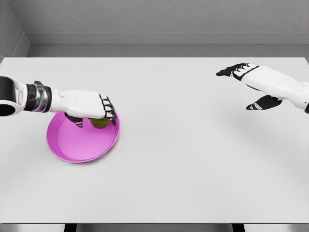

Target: Put the apple on the plate with both arms

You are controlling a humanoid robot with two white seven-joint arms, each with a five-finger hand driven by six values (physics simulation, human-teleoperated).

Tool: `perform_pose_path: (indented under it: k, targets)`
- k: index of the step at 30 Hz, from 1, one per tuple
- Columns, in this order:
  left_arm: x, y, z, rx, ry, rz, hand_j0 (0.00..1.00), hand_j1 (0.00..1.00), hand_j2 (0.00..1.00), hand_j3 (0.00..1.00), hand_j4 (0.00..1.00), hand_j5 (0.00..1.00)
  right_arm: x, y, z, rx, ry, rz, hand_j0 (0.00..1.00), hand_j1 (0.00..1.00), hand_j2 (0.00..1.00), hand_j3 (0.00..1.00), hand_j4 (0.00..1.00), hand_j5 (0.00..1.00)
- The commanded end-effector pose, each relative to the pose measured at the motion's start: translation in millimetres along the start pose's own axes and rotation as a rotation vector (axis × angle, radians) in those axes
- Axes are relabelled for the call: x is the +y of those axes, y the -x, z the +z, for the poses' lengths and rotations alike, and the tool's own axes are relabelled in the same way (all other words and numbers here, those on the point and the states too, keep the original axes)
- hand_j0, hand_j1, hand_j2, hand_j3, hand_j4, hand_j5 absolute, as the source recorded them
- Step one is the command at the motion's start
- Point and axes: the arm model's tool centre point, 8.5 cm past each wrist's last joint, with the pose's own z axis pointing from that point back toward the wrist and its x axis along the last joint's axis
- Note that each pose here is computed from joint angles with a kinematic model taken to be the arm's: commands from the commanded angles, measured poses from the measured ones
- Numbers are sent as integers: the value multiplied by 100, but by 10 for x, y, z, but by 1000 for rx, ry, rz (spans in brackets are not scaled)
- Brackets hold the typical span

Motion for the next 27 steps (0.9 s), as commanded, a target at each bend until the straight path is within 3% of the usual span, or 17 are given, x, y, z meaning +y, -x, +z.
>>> perform_pose_path:
  k: [1, 2, 4, 7, 9, 13, 15, 18, 27]
  targets:
    - [-50, 56, 143, 28, 1, 21, 100, 100, 100, 100, 100, 100, -5, -3, 2, -1, 1, -2, 100, 100, 100, 100, 100, 100]
    - [-89, 87, 265, 46, -3, 43, 100, 100, 100, 100, 100, 100, 2, 0, 0, -1, 0, -4, 100, 100, 100, 100, 100, 100]
    - [-114, 90, 367, 28, -67, 151, 100, 100, 100, 100, 100, 100, -3, 2, 3, 0, 1, -3, 100, 100, 100, 100, 100, 100]
    - [-166, 155, 611, 67, -151, 237, 100, 100, 100, 100, 100, 100, -3, 2, 3, 0, 1, -3, 100, 100, 100, 100, 100, 100]
    - [-176, 252, 747, 104, -180, 267, 100, 100, 100, 100, 100, 100, 0, 0, 0, -1, 1, -4, 100, 100, 100, 100, 100, 100]
    - [-344, 507, 939, 167, -243, 415, 100, 100, 100, 100, 100, 100, -4, 2, 3, 0, 2, -3, 100, 100, 100, 100, 100, 100]
    - [-429, 572, 987, 195, -237, 436, 100, 100, 100, 100, 100, 100, -5, -3, 2, -1, 1, -2, 100, 100, 100, 100, 100, 100]
    - [-730, 649, 1051, 246, -206, 506, 100, 100, 100, 100, 100, 100, -3, 2, 3, 0, 1, -3, 100, 100, 100, 100, 100, 100]
    - [-751, 626, 1057, 243, -193, 504, 100, 100, 100, 100, 100, 100, -3, 2, 3, 0, 1, -3, 100, 100, 100, 100, 100, 100]
